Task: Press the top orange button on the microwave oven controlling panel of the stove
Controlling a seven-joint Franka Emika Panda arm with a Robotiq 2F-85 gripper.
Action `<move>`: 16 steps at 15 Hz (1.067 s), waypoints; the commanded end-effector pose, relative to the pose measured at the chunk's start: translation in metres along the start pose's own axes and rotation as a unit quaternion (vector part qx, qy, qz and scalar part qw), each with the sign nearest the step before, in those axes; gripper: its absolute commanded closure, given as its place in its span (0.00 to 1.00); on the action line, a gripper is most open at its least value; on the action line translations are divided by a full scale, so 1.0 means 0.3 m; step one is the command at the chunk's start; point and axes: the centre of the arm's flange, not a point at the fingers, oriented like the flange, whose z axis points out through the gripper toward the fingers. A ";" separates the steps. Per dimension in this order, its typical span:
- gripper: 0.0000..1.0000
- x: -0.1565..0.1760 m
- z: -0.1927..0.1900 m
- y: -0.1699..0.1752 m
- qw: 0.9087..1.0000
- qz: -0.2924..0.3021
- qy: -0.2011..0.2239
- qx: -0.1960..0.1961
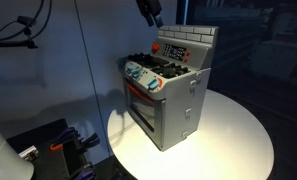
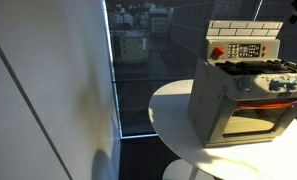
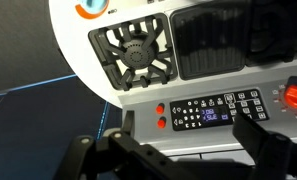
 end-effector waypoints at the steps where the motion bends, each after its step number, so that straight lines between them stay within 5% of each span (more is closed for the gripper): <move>1: 0.00 0.003 0.001 0.000 1.000 0.000 0.000 0.000; 16: 0.00 0.115 0.108 0.083 0.998 0.047 -0.050 -0.016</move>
